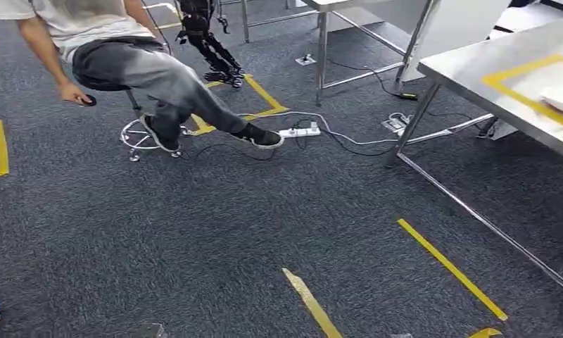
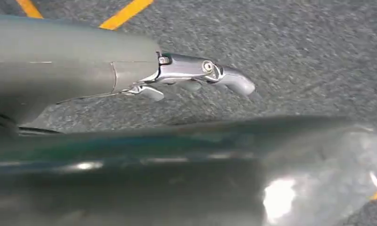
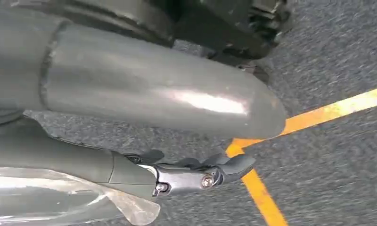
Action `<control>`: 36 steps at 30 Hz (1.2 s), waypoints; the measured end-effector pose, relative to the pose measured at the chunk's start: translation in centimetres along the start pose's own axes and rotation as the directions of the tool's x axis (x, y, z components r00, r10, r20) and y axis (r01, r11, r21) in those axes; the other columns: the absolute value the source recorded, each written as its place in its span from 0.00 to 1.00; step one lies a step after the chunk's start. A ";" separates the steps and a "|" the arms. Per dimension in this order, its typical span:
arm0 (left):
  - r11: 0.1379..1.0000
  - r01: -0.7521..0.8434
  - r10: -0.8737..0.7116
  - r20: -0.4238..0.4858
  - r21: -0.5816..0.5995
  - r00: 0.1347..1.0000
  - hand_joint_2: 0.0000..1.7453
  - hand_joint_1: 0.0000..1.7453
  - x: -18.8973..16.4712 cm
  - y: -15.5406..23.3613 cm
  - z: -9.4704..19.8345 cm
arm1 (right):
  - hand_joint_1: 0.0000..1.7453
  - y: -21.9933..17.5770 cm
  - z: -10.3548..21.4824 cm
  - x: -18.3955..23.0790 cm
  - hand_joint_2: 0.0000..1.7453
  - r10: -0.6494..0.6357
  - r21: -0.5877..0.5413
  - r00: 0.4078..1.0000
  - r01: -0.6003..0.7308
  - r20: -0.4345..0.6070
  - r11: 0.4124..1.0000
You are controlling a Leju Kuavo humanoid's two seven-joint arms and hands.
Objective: Take the parts from the cabinet and place them on the table.
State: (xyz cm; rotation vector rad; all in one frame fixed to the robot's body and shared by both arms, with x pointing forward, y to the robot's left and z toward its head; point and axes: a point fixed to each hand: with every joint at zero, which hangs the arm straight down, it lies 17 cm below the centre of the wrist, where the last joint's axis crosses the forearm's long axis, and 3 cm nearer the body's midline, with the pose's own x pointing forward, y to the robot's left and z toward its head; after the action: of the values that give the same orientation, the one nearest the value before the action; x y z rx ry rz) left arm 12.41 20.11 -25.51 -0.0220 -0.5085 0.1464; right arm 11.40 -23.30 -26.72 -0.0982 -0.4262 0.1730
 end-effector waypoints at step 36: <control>0.997 0.064 -0.064 -0.021 -0.034 0.998 0.00 0.00 -0.1 -0.8 -0.1 | 0.00 3.8 1.0 -1.3 0.00 0.252 0.124 0.968 -0.252 0.013 0.960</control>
State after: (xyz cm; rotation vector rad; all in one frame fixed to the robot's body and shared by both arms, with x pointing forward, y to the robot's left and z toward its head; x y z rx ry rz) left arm 12.45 19.26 -25.57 -0.0399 -0.4894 0.0749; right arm 9.29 -19.73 -26.88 -0.0294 -0.3982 0.4503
